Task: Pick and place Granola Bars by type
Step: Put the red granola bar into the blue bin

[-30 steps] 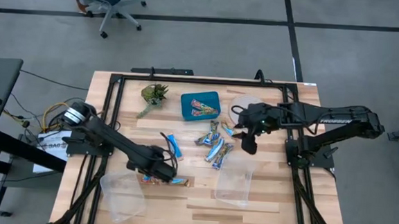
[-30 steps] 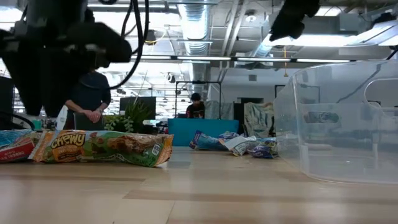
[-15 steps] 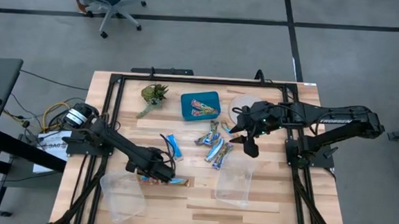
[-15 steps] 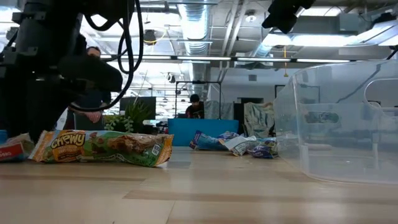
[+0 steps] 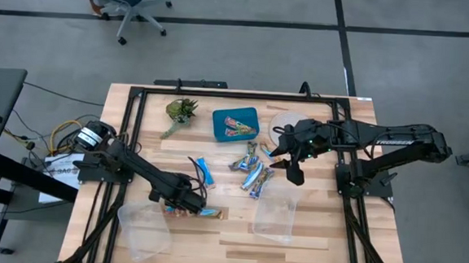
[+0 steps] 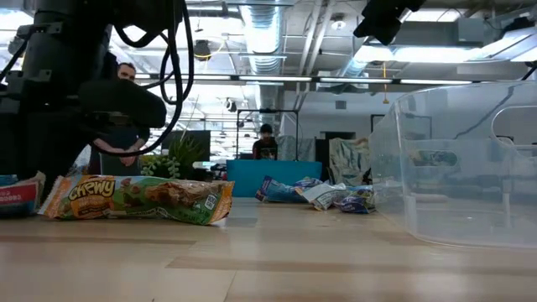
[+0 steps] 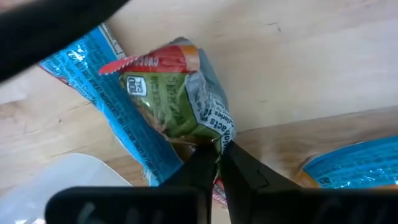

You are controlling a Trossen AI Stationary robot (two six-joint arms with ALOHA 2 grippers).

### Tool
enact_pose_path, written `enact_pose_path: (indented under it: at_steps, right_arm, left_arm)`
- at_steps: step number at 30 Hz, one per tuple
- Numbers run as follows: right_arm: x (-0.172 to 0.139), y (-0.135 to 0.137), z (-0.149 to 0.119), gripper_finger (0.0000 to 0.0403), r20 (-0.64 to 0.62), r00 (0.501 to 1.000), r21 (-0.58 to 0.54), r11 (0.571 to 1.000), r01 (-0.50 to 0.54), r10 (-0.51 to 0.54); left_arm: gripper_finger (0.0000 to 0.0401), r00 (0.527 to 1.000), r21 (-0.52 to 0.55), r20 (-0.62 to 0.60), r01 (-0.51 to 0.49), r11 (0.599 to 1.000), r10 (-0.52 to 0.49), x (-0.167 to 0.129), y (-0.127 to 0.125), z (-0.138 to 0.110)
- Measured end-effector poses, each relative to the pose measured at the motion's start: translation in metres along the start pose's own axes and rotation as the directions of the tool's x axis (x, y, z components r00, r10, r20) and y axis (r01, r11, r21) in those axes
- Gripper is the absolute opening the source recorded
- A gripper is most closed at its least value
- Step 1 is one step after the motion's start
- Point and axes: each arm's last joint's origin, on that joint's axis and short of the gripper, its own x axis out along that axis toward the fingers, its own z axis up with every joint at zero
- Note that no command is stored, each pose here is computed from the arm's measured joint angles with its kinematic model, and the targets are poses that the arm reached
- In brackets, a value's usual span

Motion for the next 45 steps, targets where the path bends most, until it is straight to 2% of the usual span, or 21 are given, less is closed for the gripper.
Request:
enact_pose_path:
  at_steps: [3,6,10,13,16,19,23,26,31,36,38,45]
  right_arm:
    - [0.0,0.0,0.0,0.0166,0.0,1.0,-0.002,1.0,-0.004,0.004]
    - [0.0,0.002,0.001,0.0166,0.01,0.998,-0.026,0.998,-0.058,0.058]
    - [-0.001,-0.001,0.006,0.0166,0.053,0.996,-0.026,0.997,-0.066,0.067]
    - [-0.002,-0.008,0.01,0.0166,0.095,0.995,-0.015,0.999,-0.039,0.04]
    - [-0.003,-0.017,0.012,0.0166,0.123,0.991,0.007,0.999,0.043,-0.044]
    - [-0.006,-0.029,0.014,0.0166,0.143,0.974,0.044,0.984,0.172,-0.176]
    - [-0.01,-0.048,0.011,0.0166,0.118,0.932,0.145,0.934,0.326,-0.344]
    - [-0.015,-0.064,0.007,0.0166,0.078,0.907,0.23,0.893,0.387,-0.413]
    - [-0.022,-0.088,-0.004,0.0166,-0.024,0.877,0.353,0.817,0.456,-0.479]
    - [-0.023,-0.105,-0.014,0.0166,-0.114,0.856,0.403,0.764,0.504,-0.505]
    - [-0.023,-0.11,-0.013,0.0166,-0.109,0.852,0.412,0.757,0.507,-0.512]
    - [-0.017,-0.115,-0.015,0.0166,-0.137,0.857,0.419,0.755,0.505,-0.497]
  left_arm:
    - [0.0006,1.0,0.033,0.005,0.017,0.999,-0.017,-0.003,-0.003,0.0]
    - [0.0003,0.996,0.067,0.039,0.082,0.994,-0.085,-0.014,-0.013,0.001]
    - [0.0002,0.977,0.083,0.139,0.15,0.985,-0.16,-0.033,-0.024,0.012]
    - [0.0001,0.943,0.108,0.232,0.217,0.97,-0.237,-0.057,-0.031,0.027]
    - [0.0001,0.893,0.148,0.356,0.236,0.961,-0.274,-0.087,-0.033,0.05]
    - [0.0,0.841,0.199,0.438,0.253,0.947,-0.317,-0.117,-0.031,0.082]
    - [0.0,0.815,0.251,0.482,0.224,0.942,-0.322,-0.141,-0.026,0.133]
    - [0.0,0.793,0.302,0.493,0.231,0.925,-0.359,-0.156,-0.021,0.168]
    - [0.0,0.764,0.333,0.51,0.248,0.91,-0.395,-0.163,-0.009,0.209]
    - [0.0,0.789,0.374,0.479,0.213,0.902,-0.385,-0.153,-0.005,0.234]
    - [0.0,0.782,0.391,0.479,0.216,0.895,-0.398,-0.147,-0.01,0.243]
    - [0.0005,0.812,0.445,0.445,0.166,0.88,-0.378,-0.116,-0.024,0.259]
